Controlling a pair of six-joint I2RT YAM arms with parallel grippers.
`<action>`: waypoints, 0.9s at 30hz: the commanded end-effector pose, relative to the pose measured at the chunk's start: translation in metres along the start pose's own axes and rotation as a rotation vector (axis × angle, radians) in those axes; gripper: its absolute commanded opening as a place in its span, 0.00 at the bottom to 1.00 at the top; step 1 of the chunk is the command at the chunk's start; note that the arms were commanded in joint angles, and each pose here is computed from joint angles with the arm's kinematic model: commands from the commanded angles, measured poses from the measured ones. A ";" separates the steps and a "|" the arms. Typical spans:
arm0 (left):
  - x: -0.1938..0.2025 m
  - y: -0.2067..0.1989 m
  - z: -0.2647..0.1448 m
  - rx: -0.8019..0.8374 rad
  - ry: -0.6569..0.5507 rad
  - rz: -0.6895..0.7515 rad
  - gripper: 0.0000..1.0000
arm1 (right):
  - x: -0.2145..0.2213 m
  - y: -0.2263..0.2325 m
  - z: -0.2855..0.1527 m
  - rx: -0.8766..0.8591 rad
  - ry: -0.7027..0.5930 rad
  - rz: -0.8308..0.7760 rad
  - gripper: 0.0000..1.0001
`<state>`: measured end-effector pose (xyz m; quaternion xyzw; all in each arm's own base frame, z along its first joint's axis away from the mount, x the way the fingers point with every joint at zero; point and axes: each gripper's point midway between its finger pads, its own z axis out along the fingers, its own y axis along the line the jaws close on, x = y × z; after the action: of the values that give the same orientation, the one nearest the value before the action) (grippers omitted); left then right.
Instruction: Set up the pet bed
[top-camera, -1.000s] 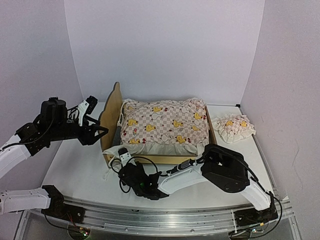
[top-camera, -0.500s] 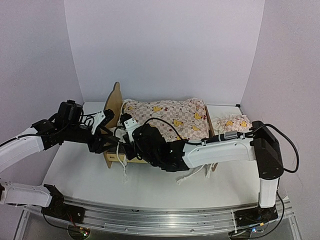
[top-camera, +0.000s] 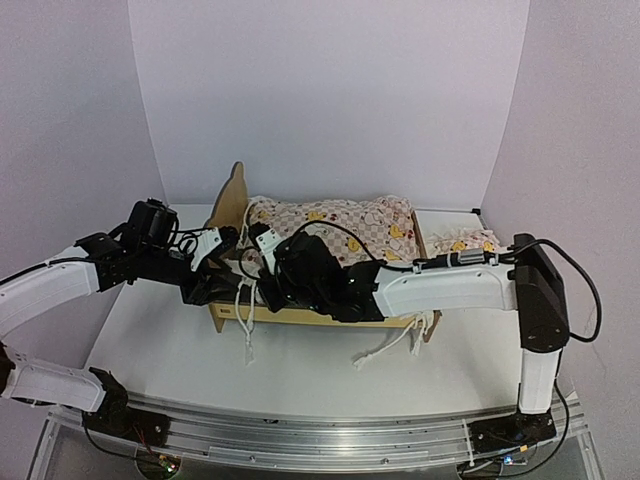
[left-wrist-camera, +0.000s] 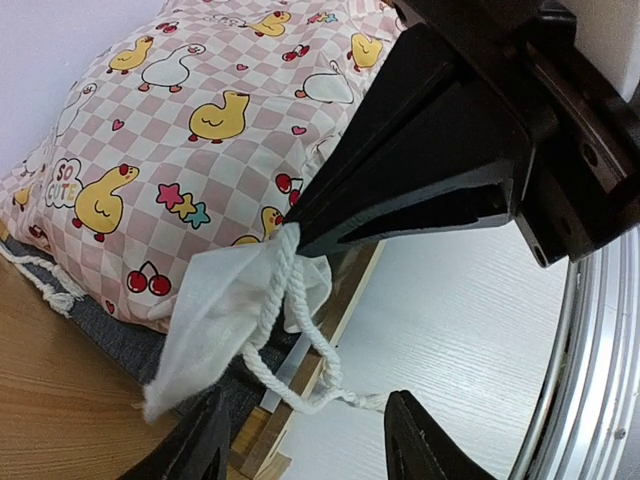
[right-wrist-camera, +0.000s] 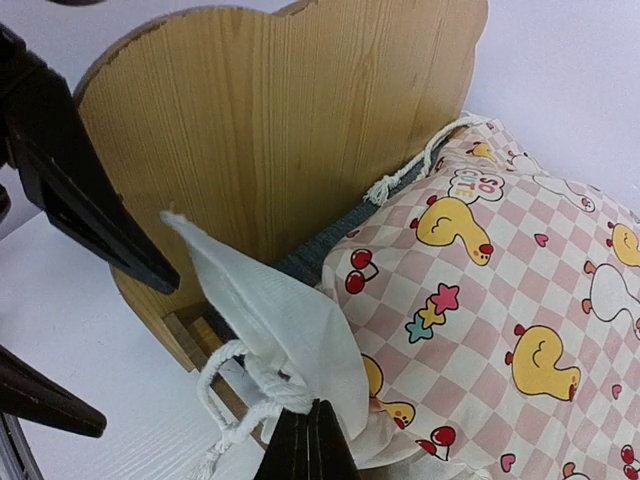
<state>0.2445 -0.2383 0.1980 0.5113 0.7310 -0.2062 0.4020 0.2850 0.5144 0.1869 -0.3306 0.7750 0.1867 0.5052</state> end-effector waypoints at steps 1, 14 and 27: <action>-0.033 -0.005 -0.021 0.003 -0.148 -0.020 0.51 | -0.056 -0.004 -0.033 -0.052 -0.103 0.077 0.00; -0.023 -0.015 0.008 -0.143 -0.252 -0.099 0.51 | -0.027 -0.010 -0.042 -0.065 -0.036 0.155 0.00; 0.014 0.018 0.045 -0.297 -0.120 -0.228 0.40 | -0.025 -0.013 -0.045 -0.077 -0.035 0.158 0.00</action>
<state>0.2627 -0.2593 0.1721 0.3848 0.7600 -0.1857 0.4897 0.2723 0.4872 0.2029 -0.2948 0.7952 0.2340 0.4754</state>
